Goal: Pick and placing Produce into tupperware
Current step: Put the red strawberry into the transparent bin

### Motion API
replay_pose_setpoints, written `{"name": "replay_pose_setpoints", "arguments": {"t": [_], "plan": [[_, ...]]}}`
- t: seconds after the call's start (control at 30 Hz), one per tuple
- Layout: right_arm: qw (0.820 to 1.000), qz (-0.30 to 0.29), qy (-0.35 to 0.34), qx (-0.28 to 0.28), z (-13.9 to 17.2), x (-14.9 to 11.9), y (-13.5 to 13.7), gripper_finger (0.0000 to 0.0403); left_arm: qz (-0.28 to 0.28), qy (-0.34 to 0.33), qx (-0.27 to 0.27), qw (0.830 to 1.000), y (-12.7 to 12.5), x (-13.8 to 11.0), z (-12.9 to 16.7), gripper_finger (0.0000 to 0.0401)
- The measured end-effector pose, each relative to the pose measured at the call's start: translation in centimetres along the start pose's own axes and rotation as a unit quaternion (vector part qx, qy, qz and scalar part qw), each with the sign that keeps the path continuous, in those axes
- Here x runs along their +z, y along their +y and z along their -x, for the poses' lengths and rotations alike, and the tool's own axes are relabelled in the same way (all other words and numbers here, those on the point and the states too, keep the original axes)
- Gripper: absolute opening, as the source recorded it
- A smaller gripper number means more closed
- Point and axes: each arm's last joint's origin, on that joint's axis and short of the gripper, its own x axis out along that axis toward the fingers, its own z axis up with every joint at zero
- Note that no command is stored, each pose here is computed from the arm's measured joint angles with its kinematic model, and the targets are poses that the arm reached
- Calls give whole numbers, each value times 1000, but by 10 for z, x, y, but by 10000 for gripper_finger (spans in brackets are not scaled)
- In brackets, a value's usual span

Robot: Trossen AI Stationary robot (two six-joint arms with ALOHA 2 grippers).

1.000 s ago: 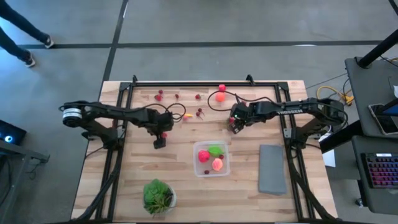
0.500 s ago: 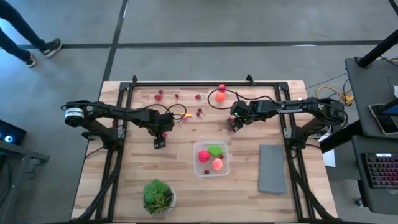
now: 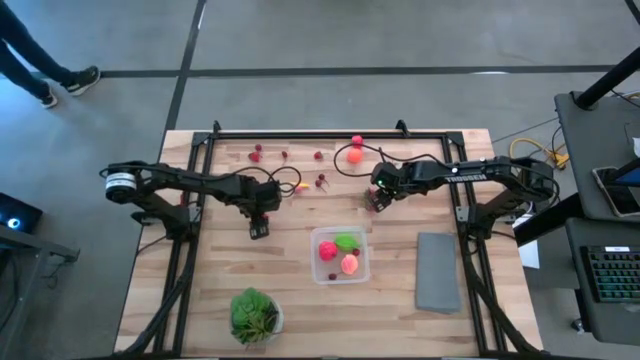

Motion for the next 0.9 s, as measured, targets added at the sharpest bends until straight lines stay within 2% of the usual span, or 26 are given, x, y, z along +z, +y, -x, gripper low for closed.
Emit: {"name": "replay_pose_setpoints", "arguments": {"t": [0.17,0.43,0.57,0.67,0.8,0.9], "plan": [[1000,0,2,3,0,0,0,221,0,1,0,1000,0,0,0,123],[1000,0,13,18,0,-1,1,221,-7,-33,-2,999,-1,13,14,132],[998,-4,42,56,1,-4,5,221,-63,-45,-4,997,-1,20,32,133],[994,-7,60,87,6,-10,12,221,-114,-51,-27,992,-2,24,46,133],[992,-21,69,106,15,-22,25,221,-176,-87,-86,977,-7,32,63,134],[990,-43,79,110,25,-35,34,221,-218,-114,-90,965,-8,40,74,134]]}}
